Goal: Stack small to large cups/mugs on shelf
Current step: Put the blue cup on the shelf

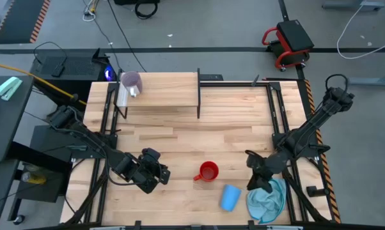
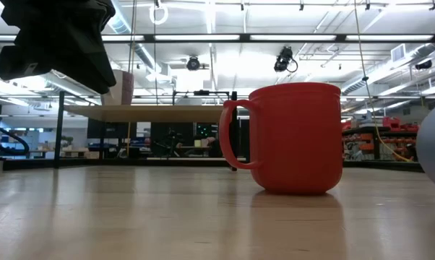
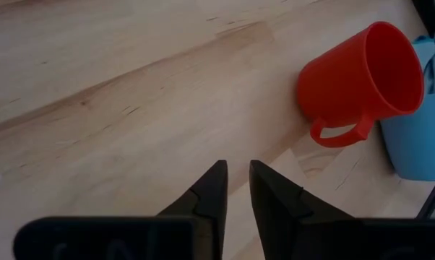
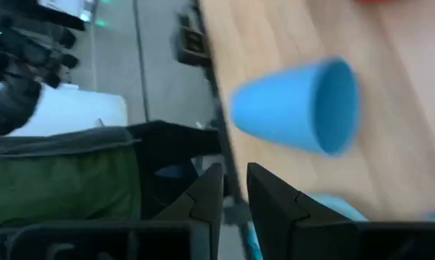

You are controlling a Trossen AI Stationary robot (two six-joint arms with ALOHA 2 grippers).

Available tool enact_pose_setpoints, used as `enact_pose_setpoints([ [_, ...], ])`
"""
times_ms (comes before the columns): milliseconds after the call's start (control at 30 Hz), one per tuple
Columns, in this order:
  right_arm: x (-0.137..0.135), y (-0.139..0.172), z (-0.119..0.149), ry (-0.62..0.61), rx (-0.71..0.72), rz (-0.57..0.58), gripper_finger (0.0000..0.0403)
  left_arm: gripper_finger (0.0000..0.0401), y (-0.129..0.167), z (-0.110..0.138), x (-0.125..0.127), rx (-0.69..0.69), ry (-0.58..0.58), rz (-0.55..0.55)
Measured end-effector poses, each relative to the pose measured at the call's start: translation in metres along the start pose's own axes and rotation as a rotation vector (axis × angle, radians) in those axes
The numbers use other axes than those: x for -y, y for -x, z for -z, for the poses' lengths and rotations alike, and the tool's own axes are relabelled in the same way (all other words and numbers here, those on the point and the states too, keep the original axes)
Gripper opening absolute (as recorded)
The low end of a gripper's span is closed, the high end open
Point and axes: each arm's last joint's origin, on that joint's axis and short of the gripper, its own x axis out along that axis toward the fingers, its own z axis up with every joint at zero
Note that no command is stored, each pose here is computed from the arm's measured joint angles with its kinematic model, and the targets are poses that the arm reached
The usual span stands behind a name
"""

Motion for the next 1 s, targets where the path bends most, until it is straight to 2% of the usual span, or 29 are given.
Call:
enact_pose_setpoints([
  [100,0.021,-0.005,0.003,-0.062,-0.061,0.002,0.0073,0.0070,-0.001,-0.001,0.000,0.002,0.005,-0.002],
  [200,0.034,-0.016,0.005,-0.097,-0.093,-0.084,0.0073,0.0069,-0.001,-0.002,0.000,0.004,0.011,-0.002],
  [300,0.038,-0.022,0.000,-0.107,-0.051,-0.155,0.0073,0.0067,-0.002,-0.003,0.001,0.002,0.017,0.003],
  [500,0.050,-0.027,-0.014,-0.073,-0.001,-0.109,0.0085,0.0073,-0.002,-0.003,0.001,0.001,0.020,0.007],
  [733,0.068,-0.041,-0.023,-0.089,-0.075,-0.043,0.0118,0.0073,-0.002,-0.003,0.001,0.001,0.021,0.007],
  [1000,0.067,-0.051,-0.025,-0.081,-0.113,-0.099,0.0124,0.0076,-0.002,-0.003,0.001,0.000,0.020,0.006],
])
